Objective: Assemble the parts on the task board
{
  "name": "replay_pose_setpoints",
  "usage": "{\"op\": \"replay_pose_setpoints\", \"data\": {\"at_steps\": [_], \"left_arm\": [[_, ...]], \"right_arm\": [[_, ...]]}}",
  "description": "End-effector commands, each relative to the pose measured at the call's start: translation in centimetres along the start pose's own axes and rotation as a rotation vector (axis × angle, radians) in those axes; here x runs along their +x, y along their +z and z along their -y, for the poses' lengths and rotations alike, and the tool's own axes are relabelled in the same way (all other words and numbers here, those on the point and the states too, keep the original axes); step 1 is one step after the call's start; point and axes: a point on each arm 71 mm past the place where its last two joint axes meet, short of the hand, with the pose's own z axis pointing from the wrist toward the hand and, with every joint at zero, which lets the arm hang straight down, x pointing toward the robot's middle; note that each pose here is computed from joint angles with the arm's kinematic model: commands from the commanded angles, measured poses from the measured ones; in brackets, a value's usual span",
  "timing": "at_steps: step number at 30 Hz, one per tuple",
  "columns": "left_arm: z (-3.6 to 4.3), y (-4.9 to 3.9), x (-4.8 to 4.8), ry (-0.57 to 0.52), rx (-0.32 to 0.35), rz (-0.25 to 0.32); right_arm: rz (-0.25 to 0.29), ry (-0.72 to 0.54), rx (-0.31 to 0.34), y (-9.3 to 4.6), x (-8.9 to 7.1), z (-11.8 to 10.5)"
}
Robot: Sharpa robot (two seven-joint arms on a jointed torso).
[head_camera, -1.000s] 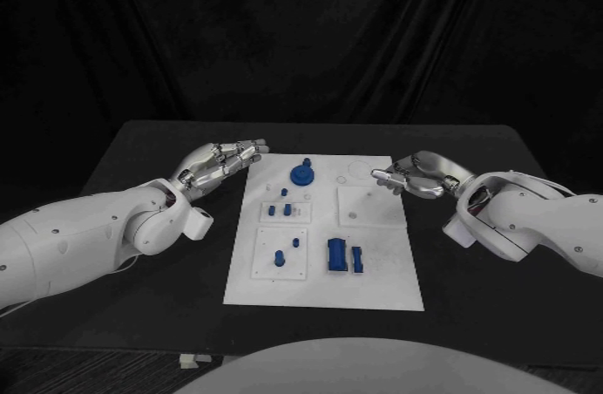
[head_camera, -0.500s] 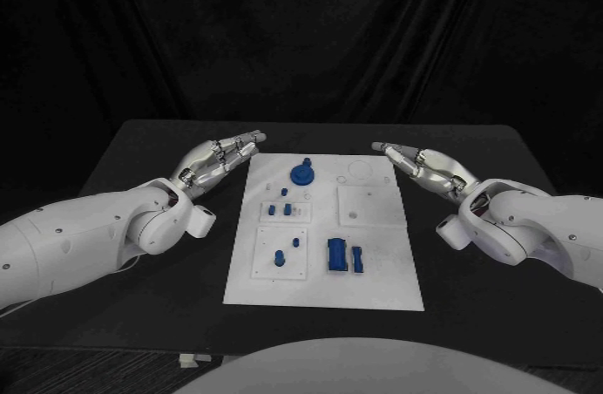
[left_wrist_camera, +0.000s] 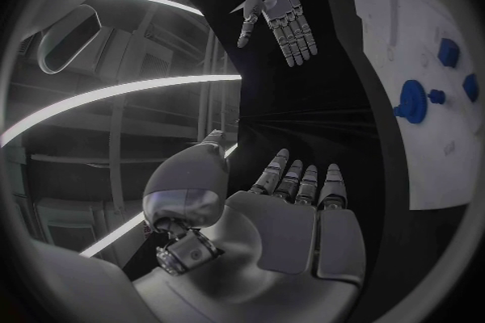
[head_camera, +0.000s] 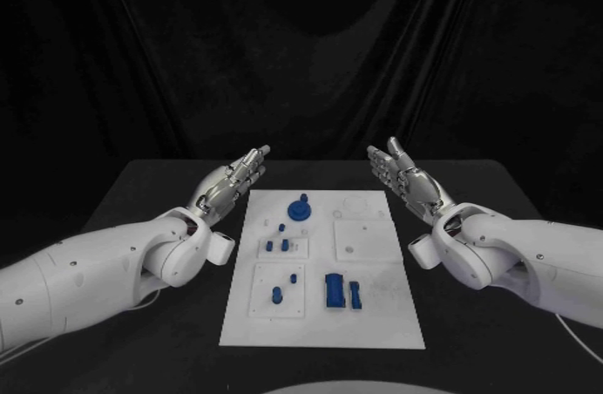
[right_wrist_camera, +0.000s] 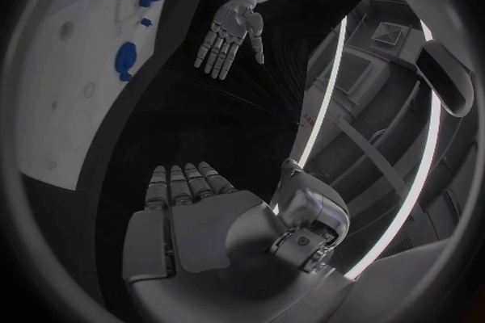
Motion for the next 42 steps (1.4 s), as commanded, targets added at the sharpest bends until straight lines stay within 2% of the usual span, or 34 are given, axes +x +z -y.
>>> {"op": "replay_pose_setpoints", "data": {"at_steps": [1, 7, 10, 14, 18, 42], "left_arm": [[0.05, 0.2, -0.02, 0.006, -0.056, 0.213], [0.87, 0.6, 1.39, -0.026, -0.105, 0.367], [1.14, 0.66, 1.86, -0.038, -0.126, 0.416], [1.36, 0.68, 2.25, -0.049, -0.146, 0.456], [1.45, 0.68, 2.4, -0.053, -0.154, 0.472], [1.45, 0.68, 2.4, -0.053, -0.154, 0.472]], "right_arm": [[0.218, 0.128, 0.023, 0.5, -0.4, 0.1], [0.349, 0.245, 0.05, 1.6, 0.7, -0.3], [0.384, 0.276, 0.062, 1.9, 1.0, -0.4], [0.406, 0.295, 0.07, 2.1, 1.2, -0.4], [0.408, 0.296, 0.071, 2.1, 1.2, -0.4], [0.408, 0.296, 0.071, 2.1, 1.2, -0.4]]}}
